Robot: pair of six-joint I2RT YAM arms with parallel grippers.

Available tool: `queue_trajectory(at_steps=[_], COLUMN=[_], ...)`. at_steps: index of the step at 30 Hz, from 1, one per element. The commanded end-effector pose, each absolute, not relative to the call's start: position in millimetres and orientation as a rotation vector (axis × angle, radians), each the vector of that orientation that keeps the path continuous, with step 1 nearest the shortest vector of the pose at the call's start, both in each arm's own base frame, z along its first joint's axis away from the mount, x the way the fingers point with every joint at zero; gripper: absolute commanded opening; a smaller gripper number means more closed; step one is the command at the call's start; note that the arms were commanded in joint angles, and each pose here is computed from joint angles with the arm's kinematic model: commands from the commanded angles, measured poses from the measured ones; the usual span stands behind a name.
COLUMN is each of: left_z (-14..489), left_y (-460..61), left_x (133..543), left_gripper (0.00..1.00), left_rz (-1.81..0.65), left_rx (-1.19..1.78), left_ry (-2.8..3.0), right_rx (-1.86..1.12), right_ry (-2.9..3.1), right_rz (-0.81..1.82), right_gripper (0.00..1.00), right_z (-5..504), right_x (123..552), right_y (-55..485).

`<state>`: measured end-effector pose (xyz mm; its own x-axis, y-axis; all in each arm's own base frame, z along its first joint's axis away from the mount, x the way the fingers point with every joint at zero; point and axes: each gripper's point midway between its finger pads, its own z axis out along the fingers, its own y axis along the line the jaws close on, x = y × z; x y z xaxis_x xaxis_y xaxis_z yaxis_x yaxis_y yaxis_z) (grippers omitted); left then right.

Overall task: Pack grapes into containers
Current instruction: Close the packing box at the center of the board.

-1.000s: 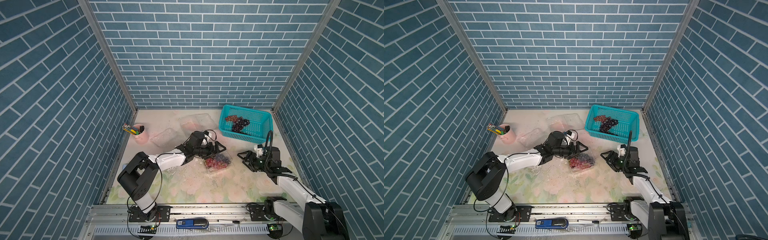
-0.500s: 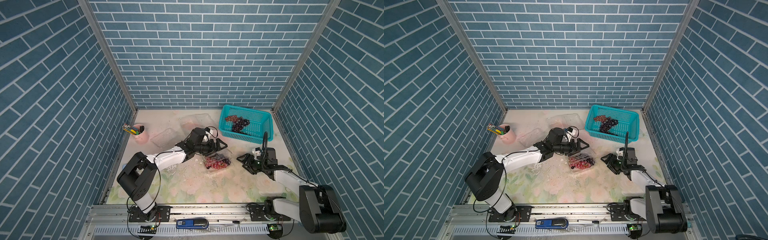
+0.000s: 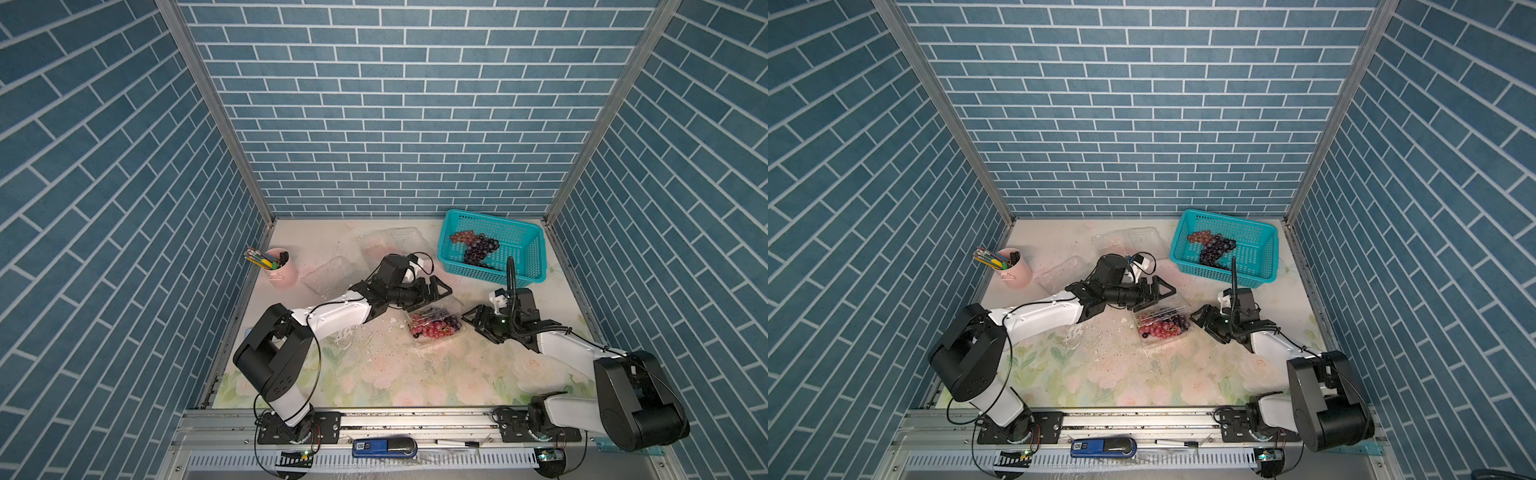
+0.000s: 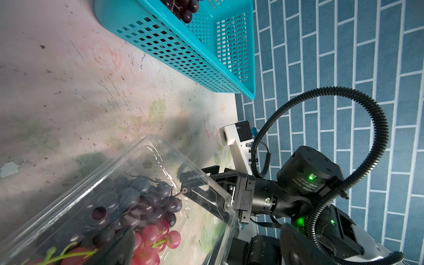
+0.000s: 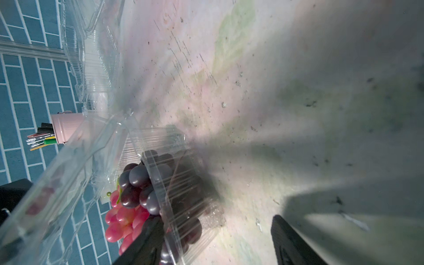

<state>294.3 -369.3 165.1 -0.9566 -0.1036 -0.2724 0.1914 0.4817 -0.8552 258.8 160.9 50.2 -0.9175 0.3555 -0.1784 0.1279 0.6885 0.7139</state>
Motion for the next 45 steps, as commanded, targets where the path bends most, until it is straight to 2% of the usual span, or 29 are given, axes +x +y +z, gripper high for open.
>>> queue_trajectory(at_steps=[1, 16, 27, 36, 41, 45], left_z=[160.2, 147.4, 144.1, 130.7, 117.6, 116.7], left_y=[-365.4, -363.0, -362.9, -358.5, -358.4, -356.6], left_x=[293.1, 289.8, 289.7, 284.5, 280.5, 279.8], left_gripper=[1.00, 0.99, 1.00, 1.00, 1.00, 1.00], left_rz=[-1.456, -1.463, -1.463, -1.466, -1.505, -1.488], left_rx=[0.080, 0.049, 0.042, 0.000, -0.056, -0.051], left_ry=[2.448, 2.468, 2.473, 2.501, 2.517, 2.521], right_rx=[0.333, 0.218, 0.170, 0.234, 0.197, 0.157], right_ry=[2.604, 2.625, 2.685, 2.735, 2.685, 2.663], right_rz=[0.986, 0.976, 0.981, 0.825, 0.853, 0.775], right_gripper=[0.75, 0.75, 0.75, 0.77, 0.79, 0.80], right_z=[50.9, 56.4, 41.5, 31.1, 51.3, 72.4], right_x=[259.0, 250.5, 245.3, 254.3, 260.8, 262.6], right_y=[157.4, 168.6, 179.3, 167.0, 171.1, 162.2])
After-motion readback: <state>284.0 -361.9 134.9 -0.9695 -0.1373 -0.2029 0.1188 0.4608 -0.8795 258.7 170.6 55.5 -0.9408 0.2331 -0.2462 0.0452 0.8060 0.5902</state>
